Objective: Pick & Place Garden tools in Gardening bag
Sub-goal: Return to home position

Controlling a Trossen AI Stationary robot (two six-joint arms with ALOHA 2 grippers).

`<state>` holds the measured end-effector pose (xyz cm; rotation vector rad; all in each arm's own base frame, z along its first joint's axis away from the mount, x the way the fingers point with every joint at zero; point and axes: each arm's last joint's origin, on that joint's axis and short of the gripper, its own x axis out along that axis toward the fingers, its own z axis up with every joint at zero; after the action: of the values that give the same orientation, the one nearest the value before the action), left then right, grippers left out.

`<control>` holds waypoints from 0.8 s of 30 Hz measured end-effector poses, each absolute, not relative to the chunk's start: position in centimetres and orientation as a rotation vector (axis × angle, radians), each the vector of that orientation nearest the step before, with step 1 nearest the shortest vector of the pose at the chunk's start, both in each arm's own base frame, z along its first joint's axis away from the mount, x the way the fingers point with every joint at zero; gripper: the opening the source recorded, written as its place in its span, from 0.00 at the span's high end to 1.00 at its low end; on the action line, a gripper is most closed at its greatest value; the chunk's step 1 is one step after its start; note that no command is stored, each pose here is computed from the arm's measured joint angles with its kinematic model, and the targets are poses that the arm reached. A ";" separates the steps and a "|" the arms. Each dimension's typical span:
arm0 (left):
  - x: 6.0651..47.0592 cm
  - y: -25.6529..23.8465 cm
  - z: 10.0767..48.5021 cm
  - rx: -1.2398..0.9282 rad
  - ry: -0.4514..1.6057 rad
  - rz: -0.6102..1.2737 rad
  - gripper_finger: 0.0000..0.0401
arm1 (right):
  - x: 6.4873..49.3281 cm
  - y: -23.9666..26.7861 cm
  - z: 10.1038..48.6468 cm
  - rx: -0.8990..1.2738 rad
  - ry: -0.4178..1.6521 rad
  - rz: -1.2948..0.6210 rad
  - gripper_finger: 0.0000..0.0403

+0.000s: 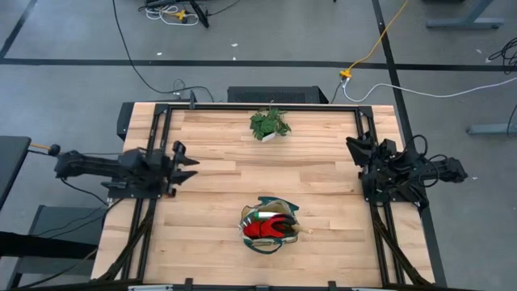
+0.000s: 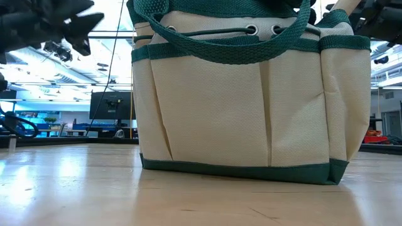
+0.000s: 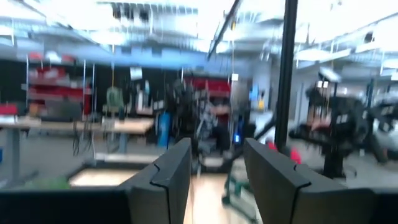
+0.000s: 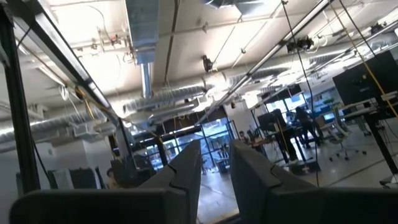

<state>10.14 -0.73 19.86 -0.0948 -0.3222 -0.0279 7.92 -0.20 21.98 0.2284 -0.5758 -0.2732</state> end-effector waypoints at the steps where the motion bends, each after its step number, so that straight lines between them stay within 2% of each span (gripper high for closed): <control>1: 9.9 -0.7 20.1 -0.097 -0.349 -0.029 0.62 | 7.9 -0.2 22.0 0.229 -0.580 -0.273 0.79; 10: 8.3 -0.6 21.7 -0.113 -0.554 -0.036 0.62 | 8.0 -0.2 21.9 0.226 -0.564 -0.275 0.79; 21: 8.4 -0.5 21.4 -0.110 -0.528 -0.029 0.62 | 8.0 -0.2 21.8 0.223 -0.558 -0.281 0.79; 24: 8.4 -0.3 21.5 -0.102 -0.533 0.000 0.62 | 8.3 0.1 21.5 0.106 -0.504 -0.213 0.79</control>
<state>8.38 -0.26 21.45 -0.1021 -0.5332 0.0004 8.30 0.09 21.47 0.1059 -0.5043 -0.2127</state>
